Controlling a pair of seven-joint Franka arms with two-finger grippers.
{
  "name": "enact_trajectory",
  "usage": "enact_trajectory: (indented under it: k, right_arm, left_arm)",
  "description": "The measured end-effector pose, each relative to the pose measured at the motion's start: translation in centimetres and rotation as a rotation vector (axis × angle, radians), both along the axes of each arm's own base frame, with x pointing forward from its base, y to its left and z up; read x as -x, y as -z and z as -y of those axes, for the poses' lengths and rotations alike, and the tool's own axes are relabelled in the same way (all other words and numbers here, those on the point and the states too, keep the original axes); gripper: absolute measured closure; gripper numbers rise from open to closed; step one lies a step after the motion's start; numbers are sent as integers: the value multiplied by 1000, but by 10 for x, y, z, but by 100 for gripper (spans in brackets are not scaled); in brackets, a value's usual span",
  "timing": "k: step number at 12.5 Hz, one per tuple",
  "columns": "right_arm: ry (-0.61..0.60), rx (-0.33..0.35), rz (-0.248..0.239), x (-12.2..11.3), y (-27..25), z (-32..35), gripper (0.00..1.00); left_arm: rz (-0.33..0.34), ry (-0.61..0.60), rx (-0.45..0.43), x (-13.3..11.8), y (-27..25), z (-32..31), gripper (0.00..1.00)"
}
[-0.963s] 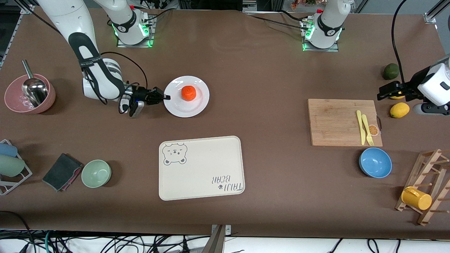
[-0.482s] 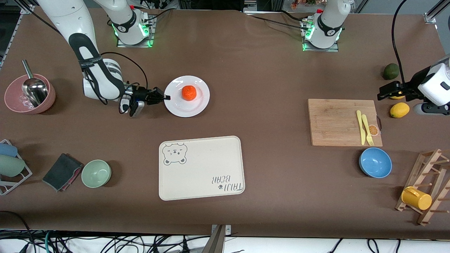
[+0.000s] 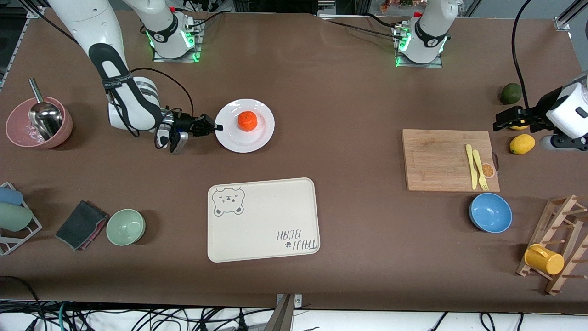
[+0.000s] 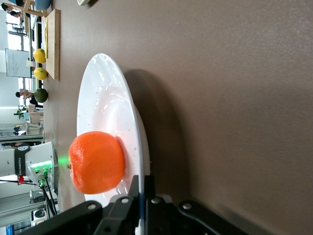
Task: Place orange and plate with both arms
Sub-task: 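Grip the white plate rim with the right gripper, then slide the plate with the right gripper onto the bear tray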
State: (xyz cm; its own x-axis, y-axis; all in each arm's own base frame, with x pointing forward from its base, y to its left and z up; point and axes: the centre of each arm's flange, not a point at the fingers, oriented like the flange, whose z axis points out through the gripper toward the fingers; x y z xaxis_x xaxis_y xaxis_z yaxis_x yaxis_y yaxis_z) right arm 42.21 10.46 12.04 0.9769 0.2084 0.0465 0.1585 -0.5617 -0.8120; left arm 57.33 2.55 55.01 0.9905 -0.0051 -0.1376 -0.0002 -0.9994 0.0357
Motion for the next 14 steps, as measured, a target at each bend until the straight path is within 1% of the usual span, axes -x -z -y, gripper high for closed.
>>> enact_trajectory:
  k: [4, 6, 7, 9, 12, 14]
  right_arm:
    - [43, -15, -15, 0, 3, -2, 96]
    - [70, -15, -23, -9, -1, -3, 96]
    - [89, -14, -26, -19, -4, -4, 96]
    - [139, -15, -50, -45, -11, -7, 96]
    - [184, -41, -77, -86, -14, -16, 96]
    - [230, -52, -105, -119, -18, -24, 96]
  left_arm:
    - [0, 0, 0, 0, 0, 0, 0]
    - [0, 0, 0, 0, 0, 0, 0]
    - [0, 0, 0, 0, 0, 0, 0]
    - [0, 0, 0, 0, 0, 0, 0]
    - [0, 0, 0, 0, 0, 0, 0]
    - [0, 0, 0, 0, 0, 0, 0]
